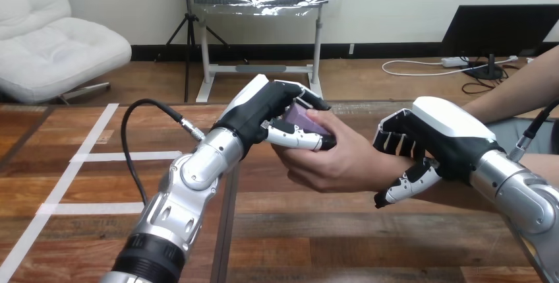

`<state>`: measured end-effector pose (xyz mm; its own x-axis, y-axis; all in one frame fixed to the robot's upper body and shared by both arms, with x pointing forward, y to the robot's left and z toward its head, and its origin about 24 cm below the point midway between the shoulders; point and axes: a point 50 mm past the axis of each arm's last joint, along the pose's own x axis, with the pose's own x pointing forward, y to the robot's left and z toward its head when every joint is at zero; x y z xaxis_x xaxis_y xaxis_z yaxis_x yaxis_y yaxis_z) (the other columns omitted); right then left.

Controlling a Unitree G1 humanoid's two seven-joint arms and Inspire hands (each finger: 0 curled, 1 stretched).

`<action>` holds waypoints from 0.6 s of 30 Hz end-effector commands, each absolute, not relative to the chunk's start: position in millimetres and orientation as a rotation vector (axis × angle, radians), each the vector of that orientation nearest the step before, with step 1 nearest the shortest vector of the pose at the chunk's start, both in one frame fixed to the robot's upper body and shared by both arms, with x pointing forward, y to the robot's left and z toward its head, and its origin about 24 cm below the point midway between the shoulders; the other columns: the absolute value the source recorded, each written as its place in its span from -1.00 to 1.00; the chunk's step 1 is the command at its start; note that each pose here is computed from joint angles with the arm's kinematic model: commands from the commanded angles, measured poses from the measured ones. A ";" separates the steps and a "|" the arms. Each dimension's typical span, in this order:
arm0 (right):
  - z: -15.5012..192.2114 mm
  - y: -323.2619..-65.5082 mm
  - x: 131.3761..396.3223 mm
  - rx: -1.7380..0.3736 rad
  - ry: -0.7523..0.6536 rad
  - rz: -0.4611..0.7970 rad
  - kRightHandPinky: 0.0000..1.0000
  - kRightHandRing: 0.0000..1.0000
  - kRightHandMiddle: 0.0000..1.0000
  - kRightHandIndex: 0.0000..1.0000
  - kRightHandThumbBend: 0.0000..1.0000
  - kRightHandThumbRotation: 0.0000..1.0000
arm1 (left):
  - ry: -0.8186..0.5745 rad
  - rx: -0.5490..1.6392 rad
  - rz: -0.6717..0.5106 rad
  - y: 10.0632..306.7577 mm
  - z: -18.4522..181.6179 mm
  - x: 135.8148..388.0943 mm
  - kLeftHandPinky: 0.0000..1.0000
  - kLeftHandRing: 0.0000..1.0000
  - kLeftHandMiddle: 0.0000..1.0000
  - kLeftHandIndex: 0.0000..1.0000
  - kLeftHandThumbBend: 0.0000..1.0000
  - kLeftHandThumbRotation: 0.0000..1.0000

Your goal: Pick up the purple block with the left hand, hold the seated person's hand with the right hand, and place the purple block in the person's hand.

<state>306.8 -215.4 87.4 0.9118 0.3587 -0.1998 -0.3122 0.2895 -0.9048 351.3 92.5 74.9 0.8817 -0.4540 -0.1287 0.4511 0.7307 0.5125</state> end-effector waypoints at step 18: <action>73.6 -211.6 300.7 -1.191 -0.030 0.506 0.05 0.31 0.34 0.36 0.68 -0.17 | -0.117 0.584 -0.481 96.9 90.5 352.1 0.25 0.41 0.46 0.42 0.68 0.86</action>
<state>304.3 -213.1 86.6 0.9024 0.3875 -0.1884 -0.3087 0.2763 -0.9101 348.1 96.8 71.8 0.8788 -0.4640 -0.1117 0.4501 0.7279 0.5172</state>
